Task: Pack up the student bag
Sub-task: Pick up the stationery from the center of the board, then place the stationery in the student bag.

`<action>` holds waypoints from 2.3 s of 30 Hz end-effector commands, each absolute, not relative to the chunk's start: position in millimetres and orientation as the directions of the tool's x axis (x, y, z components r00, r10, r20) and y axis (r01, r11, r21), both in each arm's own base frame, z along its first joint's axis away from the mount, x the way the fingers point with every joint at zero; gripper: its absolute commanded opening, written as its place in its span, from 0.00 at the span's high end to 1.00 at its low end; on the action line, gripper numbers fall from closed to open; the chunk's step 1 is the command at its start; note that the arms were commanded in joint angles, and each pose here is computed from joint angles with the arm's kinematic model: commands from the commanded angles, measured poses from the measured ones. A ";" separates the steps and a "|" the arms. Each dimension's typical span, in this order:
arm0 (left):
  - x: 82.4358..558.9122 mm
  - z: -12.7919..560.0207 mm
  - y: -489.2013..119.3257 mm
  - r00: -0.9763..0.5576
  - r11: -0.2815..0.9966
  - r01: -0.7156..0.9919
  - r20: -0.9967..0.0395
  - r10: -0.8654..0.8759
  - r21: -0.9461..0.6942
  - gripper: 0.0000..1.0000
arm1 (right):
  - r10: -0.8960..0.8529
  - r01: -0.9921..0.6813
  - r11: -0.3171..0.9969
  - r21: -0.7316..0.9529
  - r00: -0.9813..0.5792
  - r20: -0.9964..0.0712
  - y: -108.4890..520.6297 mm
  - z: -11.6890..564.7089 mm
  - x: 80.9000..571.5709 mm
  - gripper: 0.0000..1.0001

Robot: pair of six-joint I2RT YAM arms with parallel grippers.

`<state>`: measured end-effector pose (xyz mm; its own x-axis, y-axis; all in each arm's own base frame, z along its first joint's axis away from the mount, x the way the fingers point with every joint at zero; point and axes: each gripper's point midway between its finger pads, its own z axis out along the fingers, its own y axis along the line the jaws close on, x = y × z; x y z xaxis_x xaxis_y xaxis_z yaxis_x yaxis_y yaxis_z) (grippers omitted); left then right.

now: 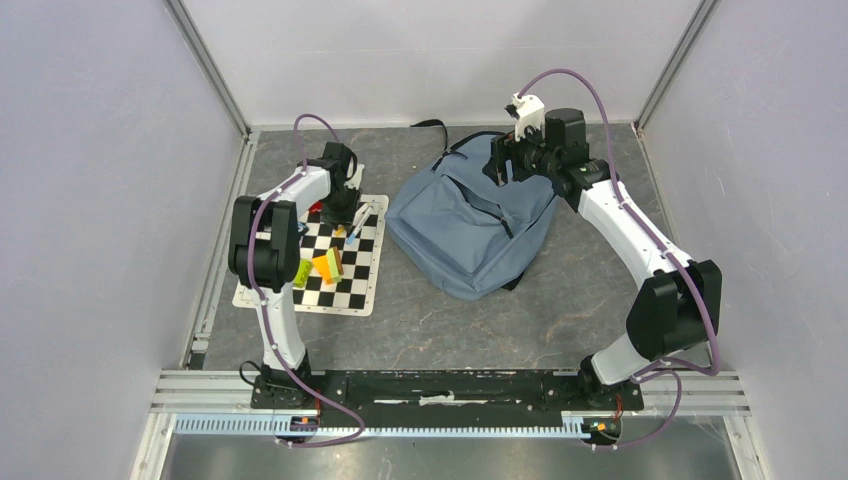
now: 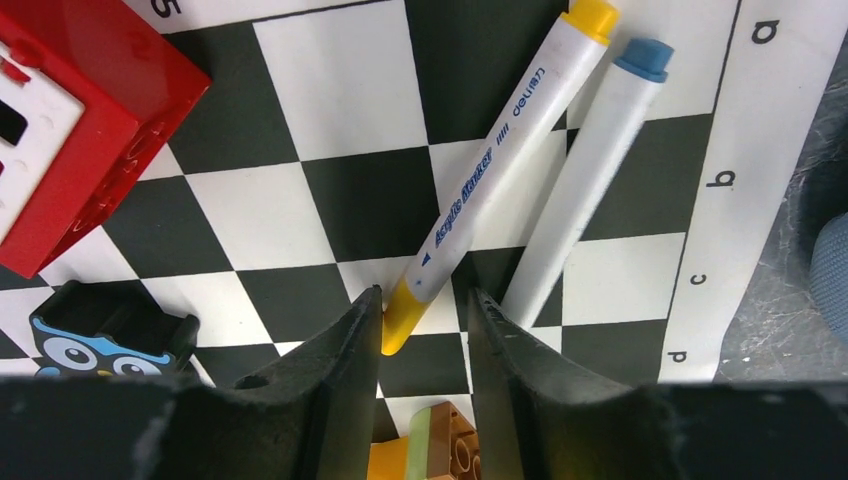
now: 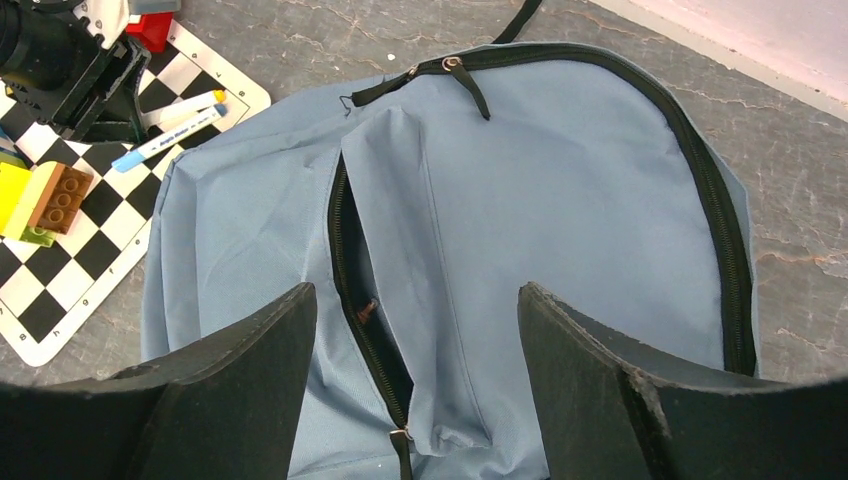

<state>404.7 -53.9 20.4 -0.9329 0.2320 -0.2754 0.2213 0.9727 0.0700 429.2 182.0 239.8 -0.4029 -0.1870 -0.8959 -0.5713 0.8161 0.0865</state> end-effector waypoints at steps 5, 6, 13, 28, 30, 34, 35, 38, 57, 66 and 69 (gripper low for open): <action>411.2 15.8 -50.3 -0.926 0.961 0.265 -0.256 0.277 0.083 0.67 | -0.165 -0.556 0.828 0.070 -0.362 -0.918 177.1 257.2 432.3 0.23; 410.6 15.4 -50.4 -0.926 0.960 0.266 -0.255 0.278 0.082 0.69 | -0.166 -0.556 0.829 0.070 -0.362 -0.917 177.1 256.6 432.4 0.23; 405.5 19.4 -57.4 -0.928 0.965 0.258 -0.269 0.259 0.041 0.85 | -0.163 -0.544 0.837 0.065 -0.361 -0.918 174.8 257.9 432.2 0.23; 412.6 150.0 -146.1 -0.751 0.907 0.205 -0.653 -0.096 -0.368 0.98 | -0.065 -0.415 0.902 0.121 -0.409 -0.910 164.3 265.1 445.5 0.13; 407.1 172.9 -172.1 -0.731 0.862 0.251 -0.669 -0.129 -0.441 0.98 | -0.049 -0.439 0.885 0.154 -0.417 -0.908 173.3 265.5 445.4 0.13; 392.2 210.1 -228.7 -0.718 0.745 0.329 -0.666 -0.201 -0.580 0.98 | 0.012 -0.516 0.818 0.257 -0.430 -0.903 200.7 273.9 440.0 0.14; 388.0 218.4 -244.2 -0.717 0.709 0.353 -0.663 -0.214 -0.610 0.98 | 0.034 -0.532 0.796 0.288 -0.436 -0.899 209.0 277.6 437.9 0.14; 371.0 238.6 -289.9 -0.721 0.612 0.427 -0.659 -0.215 -0.666 0.98 | 0.090 -0.574 0.729 0.372 -0.459 -0.884 231.9 286.1 428.8 0.18; 334.3 249.0 -349.8 -0.717 0.511 0.543 -0.685 -0.131 -0.666 0.98 | 0.133 -0.616 0.644 0.454 -0.494 -0.859 262.1 288.4 402.1 0.56; 337.0 249.7 -352.5 -0.702 0.546 0.545 -0.702 -0.118 -0.636 0.63 | 0.149 -0.624 0.654 0.427 -0.448 -0.882 258.5 297.4 401.2 1.00; 346.3 247.8 -343.6 -0.697 0.611 0.495 -0.702 -0.145 -0.618 0.25 | 0.136 -0.609 0.708 0.357 -0.378 -0.916 245.2 305.9 405.0 1.00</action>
